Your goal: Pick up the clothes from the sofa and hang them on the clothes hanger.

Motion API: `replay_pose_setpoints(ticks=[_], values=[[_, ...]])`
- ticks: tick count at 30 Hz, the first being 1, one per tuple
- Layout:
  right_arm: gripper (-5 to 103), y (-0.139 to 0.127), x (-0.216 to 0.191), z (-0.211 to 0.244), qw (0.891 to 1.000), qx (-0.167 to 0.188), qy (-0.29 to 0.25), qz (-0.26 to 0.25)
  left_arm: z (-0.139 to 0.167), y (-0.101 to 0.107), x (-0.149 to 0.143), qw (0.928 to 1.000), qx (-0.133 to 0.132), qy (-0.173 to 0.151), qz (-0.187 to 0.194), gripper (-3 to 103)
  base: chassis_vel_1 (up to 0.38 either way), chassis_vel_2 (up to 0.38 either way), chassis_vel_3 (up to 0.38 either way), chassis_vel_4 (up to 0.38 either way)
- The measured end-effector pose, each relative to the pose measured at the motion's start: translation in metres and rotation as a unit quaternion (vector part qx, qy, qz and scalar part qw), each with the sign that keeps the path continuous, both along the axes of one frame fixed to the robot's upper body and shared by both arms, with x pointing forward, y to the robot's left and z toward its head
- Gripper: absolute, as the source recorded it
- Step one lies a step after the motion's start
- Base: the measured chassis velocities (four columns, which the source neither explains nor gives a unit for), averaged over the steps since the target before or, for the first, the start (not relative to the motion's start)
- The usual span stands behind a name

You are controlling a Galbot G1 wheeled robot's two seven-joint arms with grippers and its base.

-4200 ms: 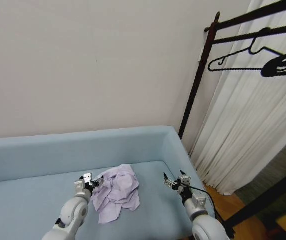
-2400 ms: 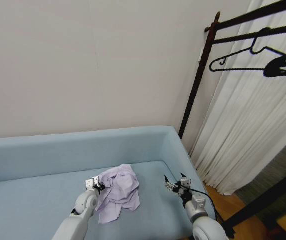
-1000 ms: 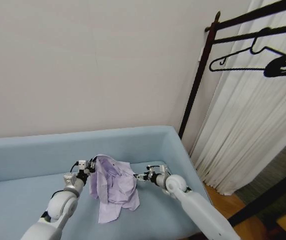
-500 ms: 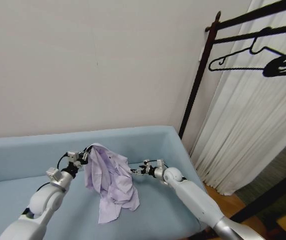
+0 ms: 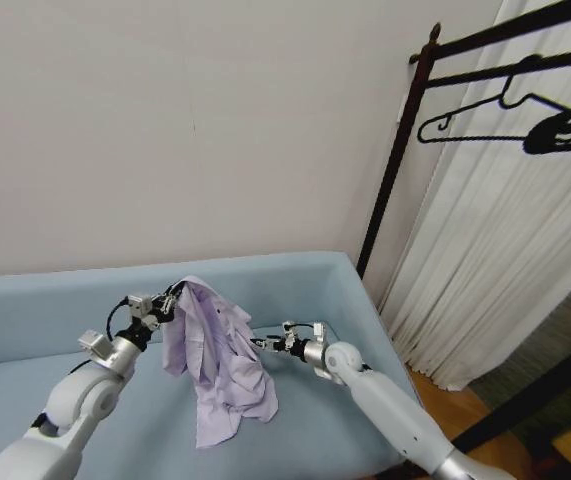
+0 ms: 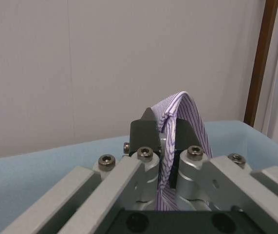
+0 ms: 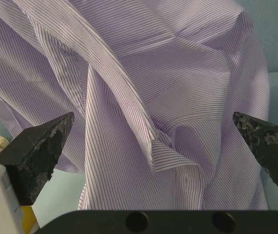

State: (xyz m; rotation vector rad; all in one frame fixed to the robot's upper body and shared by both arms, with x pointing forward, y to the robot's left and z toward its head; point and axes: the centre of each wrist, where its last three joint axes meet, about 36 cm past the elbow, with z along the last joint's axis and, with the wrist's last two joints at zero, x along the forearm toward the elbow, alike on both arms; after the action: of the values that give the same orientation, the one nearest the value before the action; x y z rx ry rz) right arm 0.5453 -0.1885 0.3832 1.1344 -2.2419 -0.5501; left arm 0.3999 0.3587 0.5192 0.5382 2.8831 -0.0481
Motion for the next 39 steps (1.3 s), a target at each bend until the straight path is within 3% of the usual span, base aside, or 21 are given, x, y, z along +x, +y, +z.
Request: replay_pose_setpoints(ticks=[13,22,26,28,31,33,37,39], values=[[101,0.005,-0.005,-0.003,1.0,0.012,0.008,-0.004,0.005,-0.002,-0.002,1.0,-0.007,0.001,0.001,3,0.0,0.0,0.0,0.0],[75,0.012,-0.01,-0.007,1.0,0.021,0.018,-0.003,0.006,-0.002,-0.002,1.0,-0.008,0.001,0.005,3,0.0,0.0,0.0,0.0],[52,0.016,-0.014,-0.005,1.0,0.025,0.017,0.003,0.008,-0.002,-0.001,0.9999,-0.01,0.001,0.007,3,0.0,0.0,0.0,0.0],[52,0.016,-0.015,-0.005,1.0,0.025,0.017,0.003,0.008,-0.002,-0.001,0.9999,-0.01,0.001,0.008,3,0.0,0.0,0.0,0.0],[36,0.015,-0.019,0.0,1.0,0.02,0.012,0.002,0.006,-0.002,0.001,0.9999,-0.013,0.003,0.011,3,0.0,0.0,0.0,0.0],[36,0.015,-0.019,0.002,1.0,0.019,0.01,0.002,0.006,-0.002,0.001,0.9998,-0.013,0.003,0.012,3,0.0,0.0,0.0,0.0],[14,0.012,-0.022,0.015,1.0,0.015,-0.002,0.0,0.004,-0.002,0.001,0.9998,-0.015,0.004,0.014,3,0.0,0.0,0.0,0.0],[14,0.012,-0.022,0.016,1.0,0.014,-0.004,-0.001,0.004,-0.003,0.001,0.9998,-0.016,0.004,0.014,3,0.0,0.0,0.0,0.0]])
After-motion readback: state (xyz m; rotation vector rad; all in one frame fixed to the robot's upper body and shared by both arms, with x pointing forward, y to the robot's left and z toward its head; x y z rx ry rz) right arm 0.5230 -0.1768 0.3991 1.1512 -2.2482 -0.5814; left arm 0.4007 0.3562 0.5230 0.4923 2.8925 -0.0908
